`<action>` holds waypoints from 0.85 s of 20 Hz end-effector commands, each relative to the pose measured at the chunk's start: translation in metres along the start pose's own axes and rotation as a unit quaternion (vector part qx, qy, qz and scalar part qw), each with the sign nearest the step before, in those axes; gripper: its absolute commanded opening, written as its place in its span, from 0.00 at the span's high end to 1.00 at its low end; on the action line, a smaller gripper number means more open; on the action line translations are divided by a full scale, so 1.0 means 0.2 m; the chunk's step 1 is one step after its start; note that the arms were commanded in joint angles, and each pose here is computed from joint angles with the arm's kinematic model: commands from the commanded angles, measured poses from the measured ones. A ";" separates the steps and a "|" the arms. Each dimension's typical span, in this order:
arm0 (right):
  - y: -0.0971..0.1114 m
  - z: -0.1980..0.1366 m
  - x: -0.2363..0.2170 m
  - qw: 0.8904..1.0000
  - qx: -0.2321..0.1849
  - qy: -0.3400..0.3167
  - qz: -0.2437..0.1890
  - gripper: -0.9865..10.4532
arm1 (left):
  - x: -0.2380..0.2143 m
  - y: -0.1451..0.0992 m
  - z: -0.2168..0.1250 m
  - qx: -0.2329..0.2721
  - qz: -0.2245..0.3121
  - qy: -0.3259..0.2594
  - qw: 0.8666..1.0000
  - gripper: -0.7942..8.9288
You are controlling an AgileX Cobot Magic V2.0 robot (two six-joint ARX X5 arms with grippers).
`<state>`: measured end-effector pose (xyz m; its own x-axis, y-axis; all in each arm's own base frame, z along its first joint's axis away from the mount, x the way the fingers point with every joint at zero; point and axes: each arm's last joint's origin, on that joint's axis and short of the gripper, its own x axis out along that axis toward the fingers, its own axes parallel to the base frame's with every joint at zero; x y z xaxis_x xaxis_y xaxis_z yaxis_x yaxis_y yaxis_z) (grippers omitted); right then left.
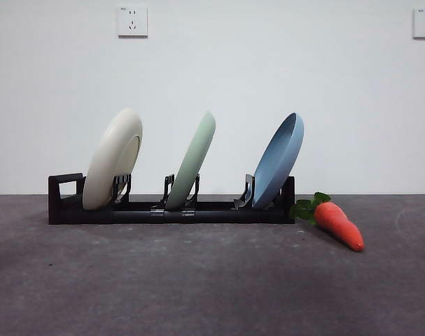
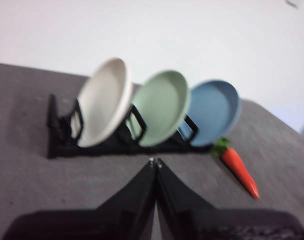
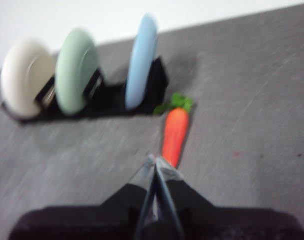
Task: Take the green plate from the plate rack,put the plate on the table,take the carrot from the table,put the carrot in the plate
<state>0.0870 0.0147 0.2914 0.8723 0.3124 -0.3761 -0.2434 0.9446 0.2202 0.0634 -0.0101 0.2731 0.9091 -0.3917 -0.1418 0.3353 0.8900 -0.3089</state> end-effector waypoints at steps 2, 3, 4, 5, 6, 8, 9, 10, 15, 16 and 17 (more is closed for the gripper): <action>0.03 0.10 -0.02 0.996 -0.054 0.068 0.036 0.92 | 0.00 -0.03 0.06 0.035 -0.027 0.046 0.998 0.92; 0.04 0.13 -0.02 0.993 -0.064 0.087 0.046 0.92 | 0.00 -0.03 0.08 0.040 -0.036 0.057 0.997 0.92; 0.04 0.15 -0.02 0.990 -0.073 0.104 0.054 0.92 | 0.00 -0.04 0.10 0.044 -0.044 0.066 0.996 0.92; 0.05 0.16 -0.02 0.987 -0.081 0.122 0.066 0.92 | 0.00 -0.05 0.11 0.048 -0.053 0.076 0.995 0.92; 0.05 0.17 -0.01 0.984 -0.084 0.137 0.076 0.92 | 0.00 -0.05 0.13 0.051 -0.062 0.084 0.993 0.92; 0.06 0.20 0.01 0.977 -0.076 0.166 0.106 0.92 | 0.00 -0.07 0.17 0.058 -0.081 0.106 0.989 0.93; 0.06 0.20 0.02 0.974 -0.068 0.177 0.123 0.92 | 0.00 -0.08 0.19 0.061 -0.090 0.119 0.987 0.93; 0.07 0.20 0.02 0.970 -0.061 0.186 0.142 0.92 | 0.00 -0.08 0.20 0.064 -0.099 0.132 0.984 0.93; 0.07 0.19 0.03 0.965 -0.057 0.200 0.157 0.91 | 0.01 -0.08 0.23 0.056 -0.096 0.171 0.979 0.92; 0.07 0.19 0.03 0.965 -0.057 0.200 0.157 0.91 | 0.01 -0.08 0.23 0.056 -0.096 0.171 0.979 0.92; 0.07 0.19 0.03 0.965 -0.057 0.200 0.157 0.89 | 0.01 -0.08 0.23 0.055 -0.096 0.171 0.979 0.90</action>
<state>0.1063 0.0256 0.3245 0.5151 0.5736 -0.6369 -0.5207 0.7996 0.2990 0.0721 -0.0154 0.3201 0.6950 -0.5899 -0.4110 0.5207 0.8072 -0.2781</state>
